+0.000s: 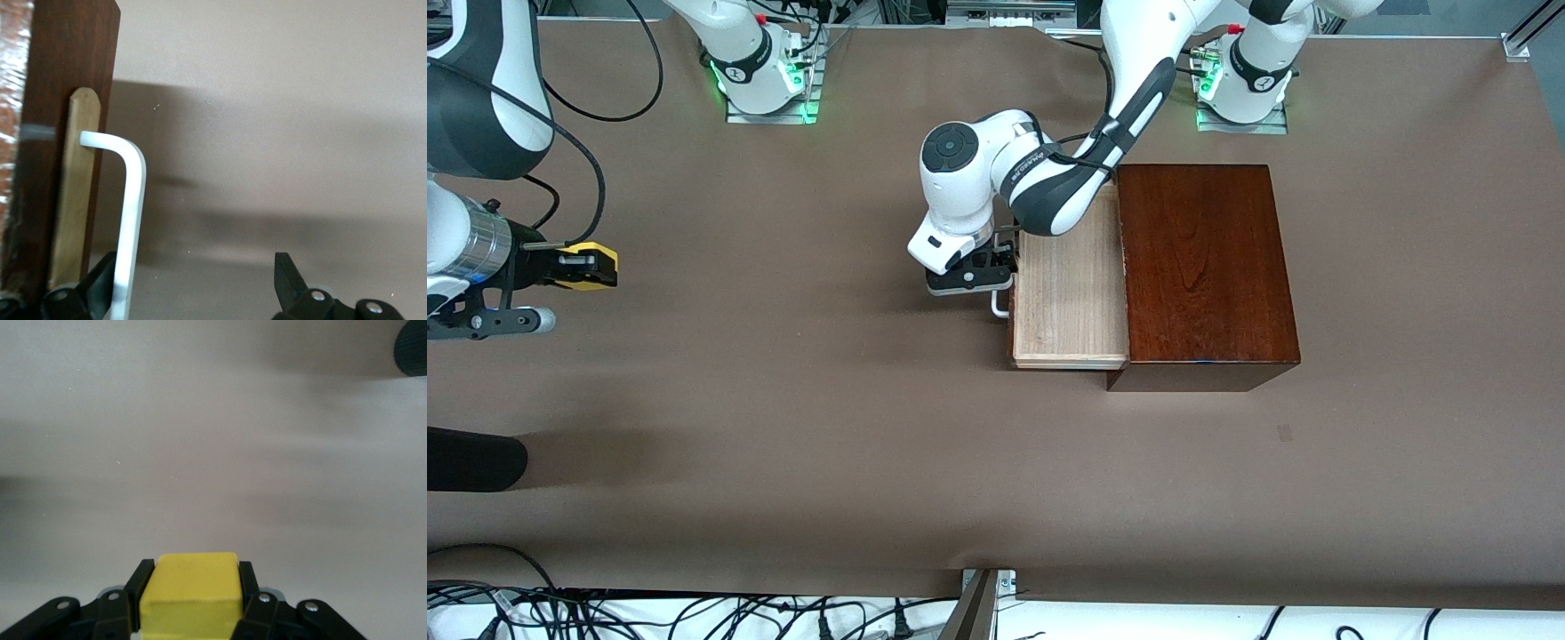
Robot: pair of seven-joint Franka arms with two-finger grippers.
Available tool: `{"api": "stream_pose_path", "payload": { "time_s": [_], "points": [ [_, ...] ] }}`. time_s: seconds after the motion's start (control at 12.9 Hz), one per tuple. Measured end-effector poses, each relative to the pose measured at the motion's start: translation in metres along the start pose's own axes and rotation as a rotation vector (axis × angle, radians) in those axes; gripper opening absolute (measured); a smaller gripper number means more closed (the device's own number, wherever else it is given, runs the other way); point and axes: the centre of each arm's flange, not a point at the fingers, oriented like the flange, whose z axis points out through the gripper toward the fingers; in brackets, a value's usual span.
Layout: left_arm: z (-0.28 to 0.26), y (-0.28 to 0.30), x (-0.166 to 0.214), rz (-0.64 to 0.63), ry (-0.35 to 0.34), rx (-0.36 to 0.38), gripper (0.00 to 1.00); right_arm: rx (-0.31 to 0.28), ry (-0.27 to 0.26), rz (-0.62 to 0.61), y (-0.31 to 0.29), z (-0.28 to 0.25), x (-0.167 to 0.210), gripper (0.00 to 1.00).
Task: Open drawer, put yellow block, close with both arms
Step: 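Grasp the white drawer handle with the left gripper and pull it open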
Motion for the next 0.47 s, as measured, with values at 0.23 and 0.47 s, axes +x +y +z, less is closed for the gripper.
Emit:
{"api": "stream_pose_path", "payload": {
  "time_s": [0.23,0.47],
  "points": [
    [-0.030,-0.011,0.002,0.042,-0.020,0.051,1.00,0.000,0.000,0.001,0.001,0.000,0.000,0.56],
    [-0.075,-0.029,0.004,0.037,-0.036,0.101,1.00,0.000,0.001,0.003,0.002,0.000,0.000,0.56]
  ]
}}
